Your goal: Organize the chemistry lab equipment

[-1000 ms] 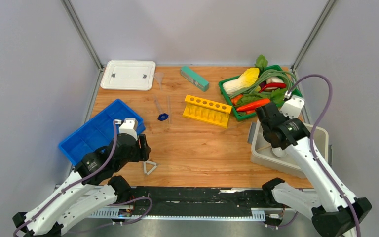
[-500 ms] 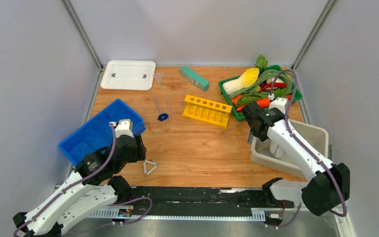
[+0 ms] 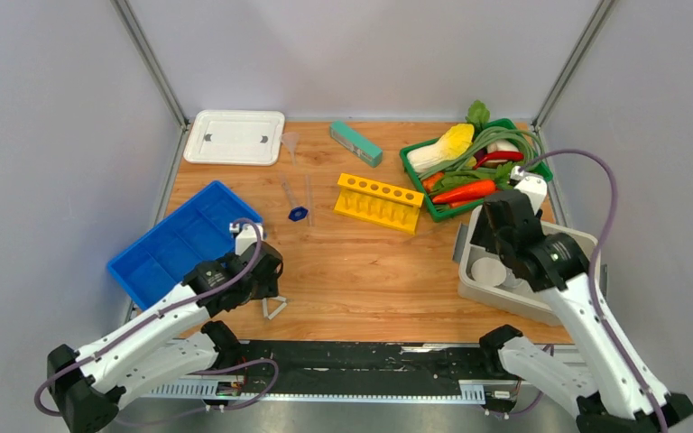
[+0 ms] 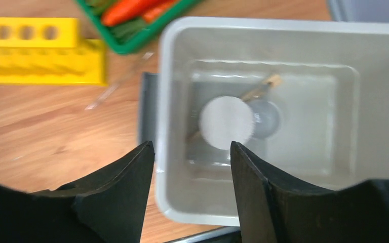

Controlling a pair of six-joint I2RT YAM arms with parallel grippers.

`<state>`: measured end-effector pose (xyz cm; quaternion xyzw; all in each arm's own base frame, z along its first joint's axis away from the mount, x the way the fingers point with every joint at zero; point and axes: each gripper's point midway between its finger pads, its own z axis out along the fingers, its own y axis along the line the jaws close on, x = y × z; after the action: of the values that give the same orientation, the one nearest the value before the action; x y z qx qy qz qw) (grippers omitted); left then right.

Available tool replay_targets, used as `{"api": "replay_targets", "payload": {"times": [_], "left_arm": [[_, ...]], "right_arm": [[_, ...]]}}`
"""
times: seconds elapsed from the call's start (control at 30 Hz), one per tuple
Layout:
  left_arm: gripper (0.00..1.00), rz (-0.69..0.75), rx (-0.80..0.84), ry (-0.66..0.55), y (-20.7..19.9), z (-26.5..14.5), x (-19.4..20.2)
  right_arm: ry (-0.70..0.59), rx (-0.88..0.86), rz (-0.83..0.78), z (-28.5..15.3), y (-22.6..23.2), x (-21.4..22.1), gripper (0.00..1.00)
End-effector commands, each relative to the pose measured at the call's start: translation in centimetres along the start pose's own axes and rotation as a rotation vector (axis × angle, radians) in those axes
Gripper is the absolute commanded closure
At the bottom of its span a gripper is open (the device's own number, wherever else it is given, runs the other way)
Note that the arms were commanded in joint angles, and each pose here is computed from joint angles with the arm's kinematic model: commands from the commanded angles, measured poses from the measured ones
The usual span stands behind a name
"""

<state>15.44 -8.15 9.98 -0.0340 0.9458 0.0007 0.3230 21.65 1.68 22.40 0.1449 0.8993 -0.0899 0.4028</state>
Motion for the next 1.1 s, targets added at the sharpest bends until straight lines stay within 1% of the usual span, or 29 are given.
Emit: {"api": "replay_targets", "payload": {"times": [0.0, 0.1, 0.17, 0.3, 0.53, 0.73, 0.83, 0.9, 0.97, 1.03, 1.07], "left_arm": [[0.33, -0.045, -0.008, 0.0, -0.8, 1.1, 0.1], [0.37, -0.037, -0.024, 0.026, -0.9, 2.0, 0.8], [0.38, -0.033, -0.059, 0.049, -0.6, 2.5, 1.5], [0.43, -0.045, -0.134, 0.095, 0.5, 3.7, 3.3], [0.46, -0.087, -0.109, 0.182, -0.7, 5.1, 5.6], [0.51, -0.082, -0.144, 0.238, -0.6, 5.5, 6.7], [0.54, -0.08, -0.132, 0.263, -1.1, 5.9, 7.2], [0.61, -0.065, -0.11, 0.267, -1.6, 5.9, 7.0], [0.71, -0.064, -0.061, 0.258, -2.6, 5.9, 6.6], [0.81, -0.062, 0.045, 0.251, -4.5, 5.8, 6.1], [0.84, -0.061, 0.102, 0.257, -5.6, 5.7, 6.1]], "right_arm": [[-0.09, -0.385, 0.05, -3.0, 5.1, -1.4, 0.38], [-0.11, -0.462, 0.066, -3.5, 6.0, -1.2, 0.37], [-0.102, -0.486, 0.066, -3.7, 6.4, -1.1, 0.37], [-0.101, -0.506, 0.063, -3.8, 6.8, -1.1, 0.37], [-0.118, -0.53, 0.06, -4.2, 6.8, -1.1, 0.36], [-0.126, -0.54, 0.057, -4.1, 7.0, -1.0, 0.35], [-0.122, -0.537, 0.058, -3.8, 7.0, -0.8, 0.33], [-0.126, -0.538, 0.057, -3.7, 7.1, -0.7, 0.32], [-0.124, -0.541, 0.058, -3.6, 7.2, -0.6, 0.33], [-0.114, -0.559, 0.061, -3.6, 7.6, -0.3, 0.33], [-0.102, -0.578, 0.062, -3.6, 8.0, -0.1, 0.33]]}}
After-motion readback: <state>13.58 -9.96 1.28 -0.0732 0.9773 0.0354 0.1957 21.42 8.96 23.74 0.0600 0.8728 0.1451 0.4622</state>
